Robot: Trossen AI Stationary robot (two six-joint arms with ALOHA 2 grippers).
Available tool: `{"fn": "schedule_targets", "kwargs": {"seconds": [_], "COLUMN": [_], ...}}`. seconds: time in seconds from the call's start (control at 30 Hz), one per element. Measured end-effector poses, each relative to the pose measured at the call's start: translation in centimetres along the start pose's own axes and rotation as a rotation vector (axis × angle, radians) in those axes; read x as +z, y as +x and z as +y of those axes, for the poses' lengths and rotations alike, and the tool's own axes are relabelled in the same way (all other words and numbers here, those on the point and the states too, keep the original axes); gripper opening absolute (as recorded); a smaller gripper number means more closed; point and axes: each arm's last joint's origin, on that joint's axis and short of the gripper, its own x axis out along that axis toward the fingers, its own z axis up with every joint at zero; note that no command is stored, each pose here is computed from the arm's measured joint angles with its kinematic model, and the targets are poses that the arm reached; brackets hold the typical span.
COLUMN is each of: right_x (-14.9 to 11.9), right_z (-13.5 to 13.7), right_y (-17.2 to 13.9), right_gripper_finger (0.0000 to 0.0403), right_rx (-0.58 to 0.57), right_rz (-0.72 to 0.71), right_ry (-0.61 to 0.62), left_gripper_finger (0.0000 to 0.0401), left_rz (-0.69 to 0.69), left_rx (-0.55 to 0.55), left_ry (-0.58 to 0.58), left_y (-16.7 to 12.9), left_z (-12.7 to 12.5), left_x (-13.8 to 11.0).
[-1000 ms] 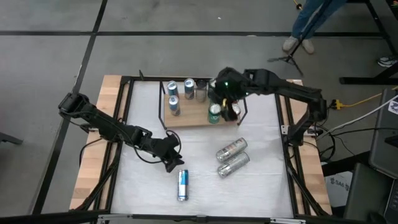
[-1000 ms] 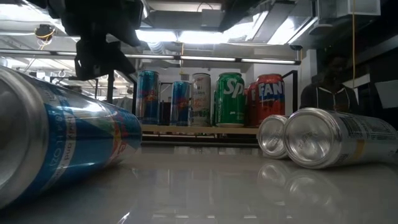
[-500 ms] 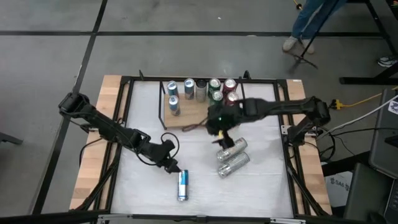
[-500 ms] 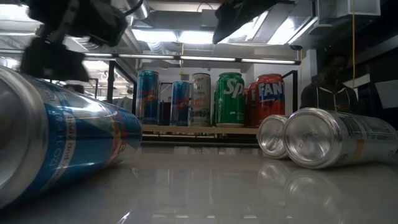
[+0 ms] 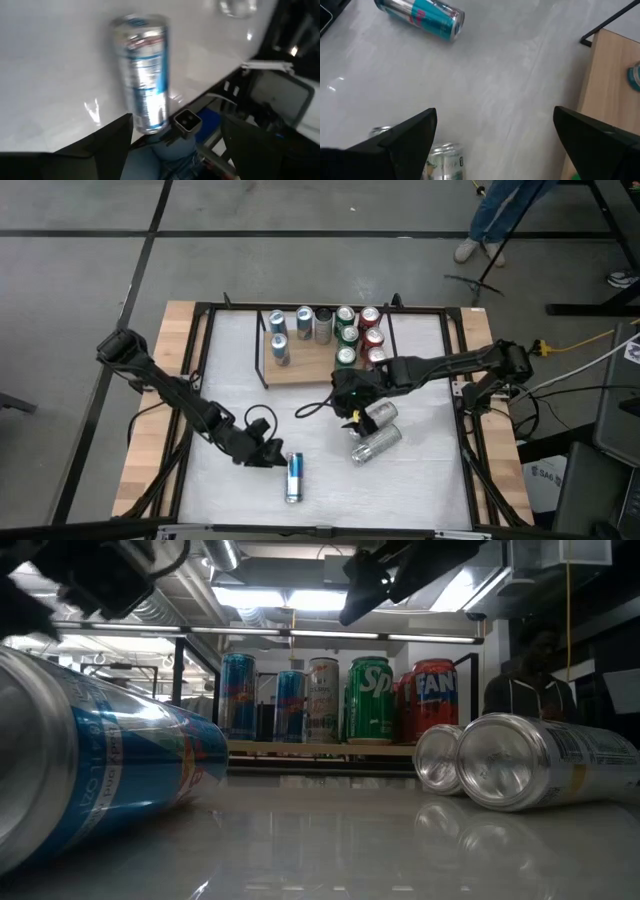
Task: Sort soda cans
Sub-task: Put the blue soda can on the shelf and align with the other blue soda can
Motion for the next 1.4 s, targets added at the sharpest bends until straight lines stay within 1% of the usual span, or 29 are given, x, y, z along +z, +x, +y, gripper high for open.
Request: {"fn": "schedule_targets", "kwargs": {"seconds": [0.13,0.23,0.3,0.37,0.53,0.63,0.7,0.8,0.83,0.87,0.97,1.1,1.27,1.4], "right_x": [0.1,0.2,0.3,0.4,0.5,0.5,0.5,0.5,0.5,0.5,0.5,0.5,0.5,0.5], "right_z": [-0.1,-0.2,-0.2,-0.3,-0.3,-0.3,-0.3,-0.3,-0.3,-0.3,-0.3,-0.3,-0.3,-0.3], "right_y": [0.2,0.2,0.2,0.2,0.2,0.2,0.2,0.2,0.2,0.2,0.2,0.2,0.2,0.2], "right_gripper_finger": [0.039,0.039,0.039,0.039,0.039,0.039,0.039,0.039,0.039,0.039,0.039,0.039,0.039,0.039], "right_rx": [-0.011,-0.015,-0.019,-0.023,-0.027,-0.027,-0.027,-0.027,-0.027,-0.027,-0.027,-0.027,-0.026,-0.026], "right_rz": [-0.026,-0.037,-0.048,-0.06,-0.072,-0.072,-0.072,-0.072,-0.072,-0.072,-0.072,-0.072,-0.071,-0.071], "right_ry": [-0.002,-0.003,-0.005,-0.006,-0.008,-0.008,-0.008,-0.008,-0.007,-0.007,-0.008,-0.007,-0.008,-0.008], "left_gripper_finger": [0.0295,0.0295,0.0295,0.0295,0.0295,0.0295,0.0295,0.0295,0.0295,0.0295,0.0294,0.0294,0.0294,0.0294], "left_rz": [-0.01,-0.008,0.002,0.006,0.048,0.047,0.056,0.057,0.05,0.047,0.029,0.006,-0.011,-0.03], "left_rx": [0.037,0.031,0.007,0.002,0.041,0.076,0.123,0.231,0.248,0.255,0.23,0.226,0.253,0.252], "left_ry": [-0.097,-0.137,-0.162,-0.169,-0.185,-0.189,-0.194,-0.202,-0.198,-0.189,-0.185,-0.184,-0.184,-0.181], "left_y": [1.1,2.0,2.7,3.3,4.8,5.8,6.4,6.9,7.1,7.1,7.4,7.8,8.6,9.0], "left_z": [0.7,0.8,0.7,0.7,-0.3,-0.7,-1.0,-0.9,-0.9,-1.0,-1.5,-1.5,-0.8,-0.5], "left_x": [-0.1,-0.1,0.0,0.1,0.1,0.1,0.0,-0.1,-0.2,-0.3,-0.4,-0.3,-0.1,0.0]}}
